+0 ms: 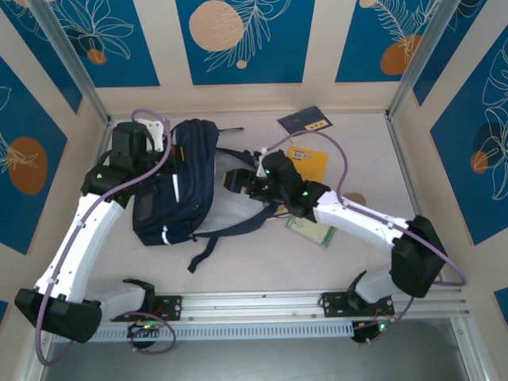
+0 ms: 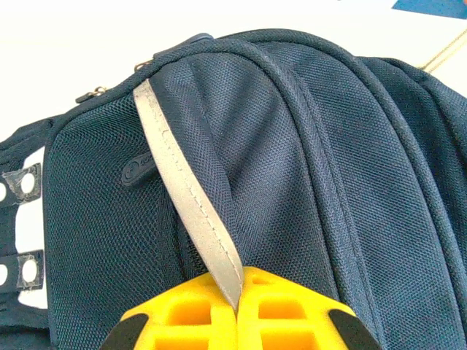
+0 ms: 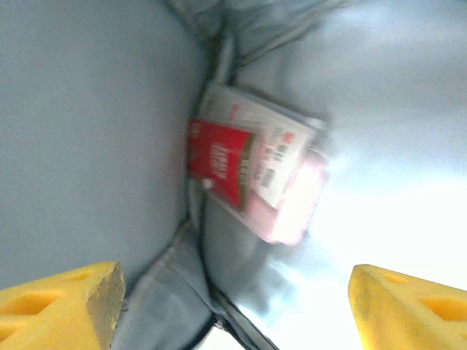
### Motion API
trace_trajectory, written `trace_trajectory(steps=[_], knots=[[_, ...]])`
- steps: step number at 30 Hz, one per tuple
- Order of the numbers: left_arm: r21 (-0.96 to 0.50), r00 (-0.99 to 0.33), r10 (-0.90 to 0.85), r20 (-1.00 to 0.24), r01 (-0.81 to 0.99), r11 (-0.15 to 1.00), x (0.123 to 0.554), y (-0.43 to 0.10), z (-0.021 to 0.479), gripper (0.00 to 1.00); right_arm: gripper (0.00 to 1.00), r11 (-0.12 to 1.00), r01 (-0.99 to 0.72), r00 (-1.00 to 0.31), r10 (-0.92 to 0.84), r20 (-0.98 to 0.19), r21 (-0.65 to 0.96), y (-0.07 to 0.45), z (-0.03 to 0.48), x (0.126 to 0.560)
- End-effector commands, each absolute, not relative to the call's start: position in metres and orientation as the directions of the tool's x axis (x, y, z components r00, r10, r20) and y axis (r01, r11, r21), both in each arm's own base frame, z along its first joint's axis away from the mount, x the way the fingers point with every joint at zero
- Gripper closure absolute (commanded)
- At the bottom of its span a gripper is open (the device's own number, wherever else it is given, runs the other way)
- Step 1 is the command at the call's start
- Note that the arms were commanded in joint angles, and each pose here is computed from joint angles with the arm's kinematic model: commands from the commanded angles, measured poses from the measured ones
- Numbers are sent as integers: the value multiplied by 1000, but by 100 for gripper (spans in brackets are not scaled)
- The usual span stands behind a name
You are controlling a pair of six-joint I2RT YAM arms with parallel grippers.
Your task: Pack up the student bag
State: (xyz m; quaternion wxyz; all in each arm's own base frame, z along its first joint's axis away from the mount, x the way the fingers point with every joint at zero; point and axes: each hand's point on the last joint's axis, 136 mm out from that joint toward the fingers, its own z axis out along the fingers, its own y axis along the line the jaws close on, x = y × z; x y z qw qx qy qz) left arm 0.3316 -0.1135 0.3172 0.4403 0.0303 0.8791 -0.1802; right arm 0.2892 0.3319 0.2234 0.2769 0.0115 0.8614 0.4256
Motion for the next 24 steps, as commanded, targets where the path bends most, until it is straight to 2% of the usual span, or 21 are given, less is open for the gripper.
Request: trace_trajectory(steps=[1, 6, 10, 15, 17, 20, 22, 24], knots=[[-256, -496, -158, -853, 135, 957, 349, -91, 351, 100, 21, 726, -179, -813, 271, -516, 664, 287, 223, 290], [-220, -539, -141, -831, 85, 972, 363, -86, 324, 100, 25, 806, -54, -811, 309, -497, 589, 227, 208, 291], [-274, -630, -117, -768, 157, 949, 371, -111, 294, 100, 27, 875, 47, -829, 303, -470, 481, 186, 178, 289], [-298, -707, -71, -704, 203, 933, 371, -139, 257, 98, 25, 923, 184, -856, 320, -407, 338, 146, 138, 283], [-300, -731, -48, -681, 219, 928, 367, -150, 241, 88, 25, 910, 303, -848, 393, -357, 282, 124, 119, 277], [-359, -777, -50, -627, 231, 904, 360, -169, 220, 60, 26, 860, 437, -820, 502, -274, 264, 101, 92, 268], [-324, -777, -6, -630, 255, 911, 353, -177, 216, 44, 26, 813, 520, -788, 575, -221, 261, 87, 75, 258], [-262, -759, 65, -648, 302, 917, 343, -188, 217, 35, 27, 763, 583, -757, 635, -154, 279, 78, 60, 248]])
